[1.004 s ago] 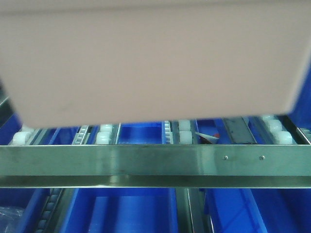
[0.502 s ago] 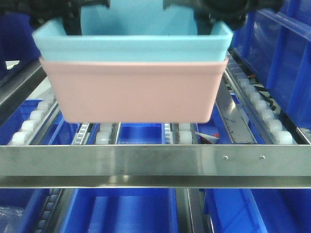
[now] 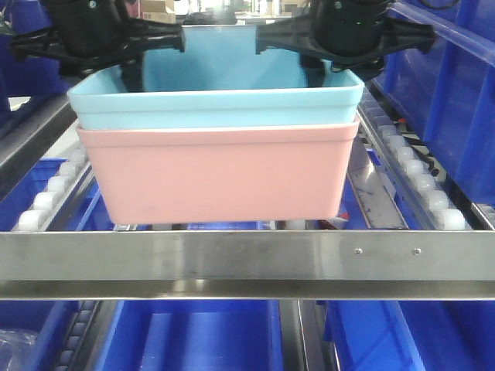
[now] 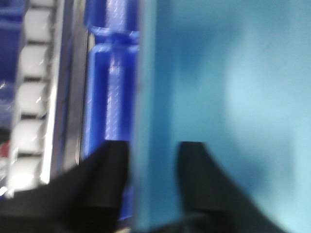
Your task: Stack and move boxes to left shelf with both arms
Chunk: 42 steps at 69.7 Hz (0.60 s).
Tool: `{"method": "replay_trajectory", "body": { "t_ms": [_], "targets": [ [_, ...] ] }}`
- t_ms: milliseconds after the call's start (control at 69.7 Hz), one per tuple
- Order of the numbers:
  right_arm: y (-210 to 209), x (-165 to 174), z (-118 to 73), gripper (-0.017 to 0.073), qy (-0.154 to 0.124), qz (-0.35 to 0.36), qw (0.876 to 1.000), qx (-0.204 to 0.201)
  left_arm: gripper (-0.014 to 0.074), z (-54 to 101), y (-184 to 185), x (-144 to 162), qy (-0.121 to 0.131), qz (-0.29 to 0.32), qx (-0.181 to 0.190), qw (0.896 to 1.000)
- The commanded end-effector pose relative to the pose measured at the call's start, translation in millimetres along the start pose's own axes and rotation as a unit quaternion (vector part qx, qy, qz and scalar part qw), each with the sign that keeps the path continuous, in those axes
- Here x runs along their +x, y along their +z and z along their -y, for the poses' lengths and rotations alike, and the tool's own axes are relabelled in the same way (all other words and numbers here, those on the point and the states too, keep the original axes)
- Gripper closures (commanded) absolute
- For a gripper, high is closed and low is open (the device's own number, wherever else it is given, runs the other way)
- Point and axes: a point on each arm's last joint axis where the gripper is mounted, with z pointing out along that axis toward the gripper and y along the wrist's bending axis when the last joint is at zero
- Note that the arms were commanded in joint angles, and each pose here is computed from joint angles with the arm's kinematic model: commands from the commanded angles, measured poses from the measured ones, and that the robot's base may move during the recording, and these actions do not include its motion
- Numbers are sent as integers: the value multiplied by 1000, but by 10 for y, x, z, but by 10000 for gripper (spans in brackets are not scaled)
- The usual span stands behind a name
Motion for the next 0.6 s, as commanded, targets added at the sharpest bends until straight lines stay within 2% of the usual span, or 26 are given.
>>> {"method": "replay_trajectory", "body": {
  "t_ms": [0,100,244,301,445,531,545,588],
  "targets": [
    [-389,-331,-116,1,-3,90,994,-64,172,104,-353,-293,0,95,51,994],
    [-514,-425,-117,-21,3,106,992,-69,102,122,-425,-371,-3,107,54,993],
    [-824,-598,-97,20,17,139,987,-78,133,137,-642,-508,-13,124,58,991],
    [-952,-637,-75,73,21,152,984,-85,196,122,-783,-562,-19,127,54,990],
    [-1156,-683,-30,379,27,171,980,-93,449,75,-1004,-637,-17,139,40,989],
    [-1164,-684,-29,522,27,172,980,-95,596,75,-1010,-656,-15,148,43,988],
    [-1164,-684,-30,517,27,173,980,-95,617,74,-1009,-655,-15,147,42,988],
    [-1146,-684,-39,500,26,173,980,-96,601,81,-992,-657,-16,149,44,988]
  ]
}}
